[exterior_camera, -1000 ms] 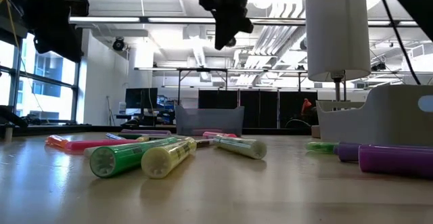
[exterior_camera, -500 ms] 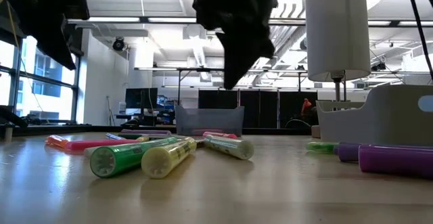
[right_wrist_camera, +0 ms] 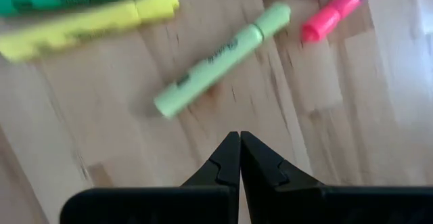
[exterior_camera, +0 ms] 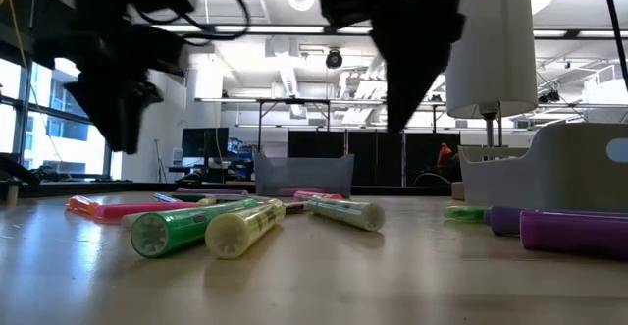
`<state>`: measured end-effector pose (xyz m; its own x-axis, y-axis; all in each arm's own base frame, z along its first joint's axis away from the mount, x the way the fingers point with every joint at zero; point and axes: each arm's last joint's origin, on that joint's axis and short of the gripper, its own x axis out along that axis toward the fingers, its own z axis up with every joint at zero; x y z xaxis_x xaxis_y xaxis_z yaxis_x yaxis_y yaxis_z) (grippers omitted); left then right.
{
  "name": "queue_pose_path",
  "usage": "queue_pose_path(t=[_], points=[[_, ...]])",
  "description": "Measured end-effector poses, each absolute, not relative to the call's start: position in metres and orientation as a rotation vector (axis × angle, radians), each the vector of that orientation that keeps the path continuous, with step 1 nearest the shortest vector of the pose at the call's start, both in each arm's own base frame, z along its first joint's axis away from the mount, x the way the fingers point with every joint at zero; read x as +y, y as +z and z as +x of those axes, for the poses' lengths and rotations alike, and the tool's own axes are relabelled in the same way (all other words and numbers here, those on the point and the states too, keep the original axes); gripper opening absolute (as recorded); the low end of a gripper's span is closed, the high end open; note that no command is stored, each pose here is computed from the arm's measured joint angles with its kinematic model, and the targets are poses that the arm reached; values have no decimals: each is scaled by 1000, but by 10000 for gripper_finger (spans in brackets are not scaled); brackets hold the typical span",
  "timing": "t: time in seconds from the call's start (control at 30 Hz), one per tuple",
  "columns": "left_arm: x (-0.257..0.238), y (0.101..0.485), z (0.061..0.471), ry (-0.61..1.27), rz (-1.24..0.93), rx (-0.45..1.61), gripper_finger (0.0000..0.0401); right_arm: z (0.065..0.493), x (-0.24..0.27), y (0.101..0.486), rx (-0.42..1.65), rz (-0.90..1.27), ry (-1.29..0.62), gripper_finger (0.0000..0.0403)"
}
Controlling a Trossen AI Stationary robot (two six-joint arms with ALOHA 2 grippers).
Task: Pick & Place Markers
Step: Put the black marker pen into the gray bin
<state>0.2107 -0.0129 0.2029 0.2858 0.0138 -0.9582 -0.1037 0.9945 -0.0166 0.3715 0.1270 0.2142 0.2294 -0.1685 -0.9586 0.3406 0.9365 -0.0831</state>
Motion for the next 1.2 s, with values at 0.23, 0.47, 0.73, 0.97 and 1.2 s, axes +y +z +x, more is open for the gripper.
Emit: queue_pose_path(t=[0.23, 0.47, 0.73, 0.97, 1.2], points=[[-16, 197, 253, -30, 83, 1348, 142, 319, 116, 217, 1110, 266, -291, 0], [-16, 194, 283, -157, 342, 1364, 142, 258, 97, 250, 760, 357, -269, 0], [-17, 166, 293, -292, 457, 1488, 142, 213, 76, 275, 586, 389, -266, 0], [-16, 146, 299, -301, 494, 1548, 142, 206, 72, 277, 574, 360, -266, 0], [-17, 134, 300, -317, 488, 1597, 84, 205, 72, 275, 595, 343, -270, 0]])
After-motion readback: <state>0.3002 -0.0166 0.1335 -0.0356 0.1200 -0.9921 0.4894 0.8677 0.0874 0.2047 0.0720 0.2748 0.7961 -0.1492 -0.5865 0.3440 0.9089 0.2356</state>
